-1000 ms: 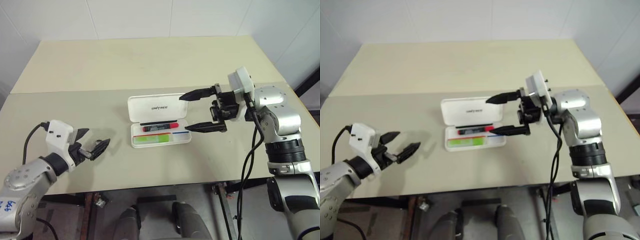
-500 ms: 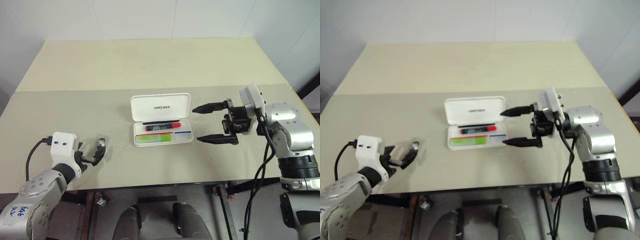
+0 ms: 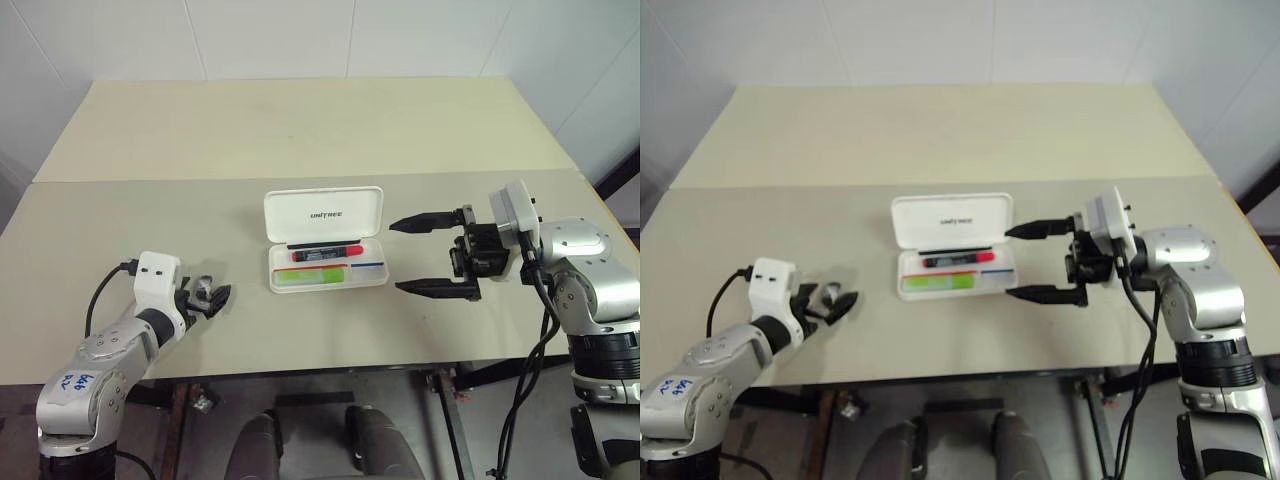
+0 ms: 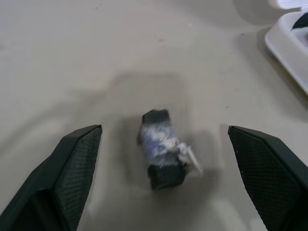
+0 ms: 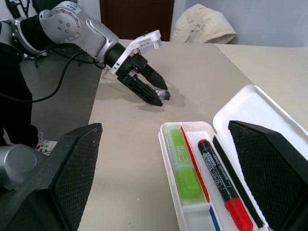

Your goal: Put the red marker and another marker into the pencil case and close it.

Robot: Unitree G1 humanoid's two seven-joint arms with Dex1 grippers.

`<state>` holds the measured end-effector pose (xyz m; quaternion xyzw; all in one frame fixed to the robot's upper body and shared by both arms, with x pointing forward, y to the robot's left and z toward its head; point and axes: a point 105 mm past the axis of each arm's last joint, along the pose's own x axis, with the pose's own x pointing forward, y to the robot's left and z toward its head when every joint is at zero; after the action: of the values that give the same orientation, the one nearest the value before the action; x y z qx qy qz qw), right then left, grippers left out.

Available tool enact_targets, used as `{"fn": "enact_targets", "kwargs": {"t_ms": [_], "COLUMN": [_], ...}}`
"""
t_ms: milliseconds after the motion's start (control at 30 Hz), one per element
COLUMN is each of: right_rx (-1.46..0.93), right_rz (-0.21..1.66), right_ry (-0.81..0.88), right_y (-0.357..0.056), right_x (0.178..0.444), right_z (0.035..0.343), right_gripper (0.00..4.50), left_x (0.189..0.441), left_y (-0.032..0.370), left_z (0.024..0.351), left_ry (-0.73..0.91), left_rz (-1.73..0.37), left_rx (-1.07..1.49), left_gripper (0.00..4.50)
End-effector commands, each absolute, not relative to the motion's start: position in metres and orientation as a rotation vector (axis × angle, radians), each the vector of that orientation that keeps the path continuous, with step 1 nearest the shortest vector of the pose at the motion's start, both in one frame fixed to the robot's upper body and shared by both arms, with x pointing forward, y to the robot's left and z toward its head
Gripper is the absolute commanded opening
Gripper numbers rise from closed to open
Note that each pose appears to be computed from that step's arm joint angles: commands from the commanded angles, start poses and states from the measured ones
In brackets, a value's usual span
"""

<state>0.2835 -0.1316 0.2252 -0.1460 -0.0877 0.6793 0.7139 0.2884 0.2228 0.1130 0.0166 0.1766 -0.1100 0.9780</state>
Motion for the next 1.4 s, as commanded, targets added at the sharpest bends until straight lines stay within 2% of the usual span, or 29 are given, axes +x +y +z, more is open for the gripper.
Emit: {"fn": "enact_targets", "kwargs": {"t_ms": [33,100,200,467,700,967,1133,1400], "right_rx": [-0.343,-0.344,-0.343,-0.345,-0.346,-0.353,-0.380,-0.443], "right_rz": [1.484,1.482,1.480,1.480,1.474,1.434,1.369,1.306], "right_ry": [-0.263,-0.270,-0.277,-0.296,-0.290,-0.283,-0.290,-0.249], "right_y": [-0.133,-0.133,-0.132,-0.130,-0.131,-0.139,-0.149,-0.168], "right_x": [0.279,0.279,0.280,0.281,0.283,0.291,0.301,0.299], "right_z": [0.239,0.240,0.241,0.243,0.241,0.237,0.238,0.231], "right_gripper": [4.45,4.50,4.50,4.50,4.50,4.50,4.50,4.50], "left_x": [0.289,0.289,0.288,0.285,0.291,0.293,0.275,0.291], "left_y": [0.225,0.222,0.221,0.224,0.229,0.224,0.195,0.150], "left_z": [0.114,0.112,0.110,0.106,0.128,0.168,0.188,0.208], "left_ry": [0.349,0.357,0.368,0.382,0.280,0.130,0.112,0.078], "left_rz": [-0.217,-0.220,-0.223,-0.211,-0.271,-0.490,-0.824,-1.100], "left_rx": [0.053,0.055,0.059,0.065,0.118,0.208,0.245,0.285], "left_gripper": [4.50,4.09,3.23,0.51,0.51,0.51,0.51,0.51]}}
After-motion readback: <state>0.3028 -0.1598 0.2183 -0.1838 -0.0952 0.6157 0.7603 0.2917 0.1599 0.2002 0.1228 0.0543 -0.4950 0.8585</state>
